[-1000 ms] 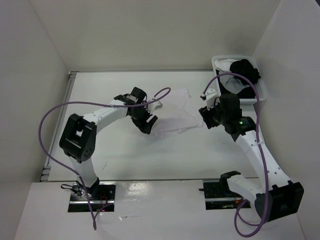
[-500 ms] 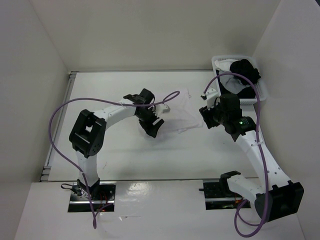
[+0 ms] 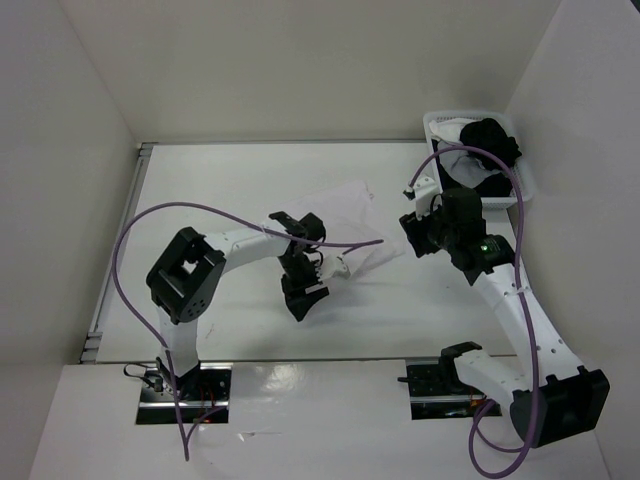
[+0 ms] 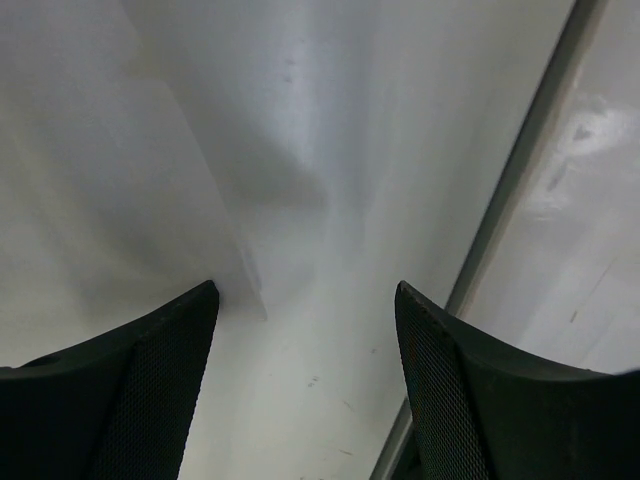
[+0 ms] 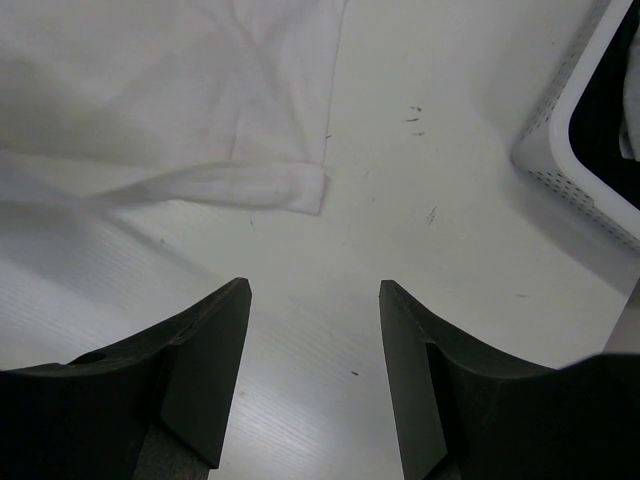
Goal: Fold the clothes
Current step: Fold the tank top
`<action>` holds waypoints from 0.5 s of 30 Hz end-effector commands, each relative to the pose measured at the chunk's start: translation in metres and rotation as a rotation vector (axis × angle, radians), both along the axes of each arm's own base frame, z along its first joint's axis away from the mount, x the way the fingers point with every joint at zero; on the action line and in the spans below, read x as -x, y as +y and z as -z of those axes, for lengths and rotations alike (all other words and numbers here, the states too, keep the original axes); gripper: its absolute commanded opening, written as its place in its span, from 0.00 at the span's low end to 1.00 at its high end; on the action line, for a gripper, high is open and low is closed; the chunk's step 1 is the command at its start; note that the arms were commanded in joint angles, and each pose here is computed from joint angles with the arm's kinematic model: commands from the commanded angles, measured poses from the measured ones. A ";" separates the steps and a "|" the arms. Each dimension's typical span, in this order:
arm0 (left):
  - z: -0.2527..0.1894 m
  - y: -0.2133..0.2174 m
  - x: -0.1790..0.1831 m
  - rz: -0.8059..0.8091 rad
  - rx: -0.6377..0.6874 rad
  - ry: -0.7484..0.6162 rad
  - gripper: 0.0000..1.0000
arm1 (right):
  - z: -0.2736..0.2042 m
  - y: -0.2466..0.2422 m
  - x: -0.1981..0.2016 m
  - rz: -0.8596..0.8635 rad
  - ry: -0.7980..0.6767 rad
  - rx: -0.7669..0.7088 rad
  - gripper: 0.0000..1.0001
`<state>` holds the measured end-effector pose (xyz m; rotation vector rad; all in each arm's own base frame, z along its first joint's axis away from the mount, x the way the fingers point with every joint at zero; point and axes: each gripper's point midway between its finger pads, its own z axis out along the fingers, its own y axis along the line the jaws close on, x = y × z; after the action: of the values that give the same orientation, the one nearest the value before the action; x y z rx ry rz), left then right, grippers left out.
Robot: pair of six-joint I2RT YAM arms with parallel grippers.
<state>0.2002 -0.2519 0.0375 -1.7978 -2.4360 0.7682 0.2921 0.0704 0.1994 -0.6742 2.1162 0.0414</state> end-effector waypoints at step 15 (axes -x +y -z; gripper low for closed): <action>-0.033 0.022 0.013 0.053 -0.023 -0.029 0.75 | -0.010 -0.001 -0.007 0.004 -0.025 0.002 0.62</action>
<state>0.1729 -0.2255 0.0410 -1.8099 -2.3206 0.6584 0.2925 0.0702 0.1990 -0.6783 2.1169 0.0387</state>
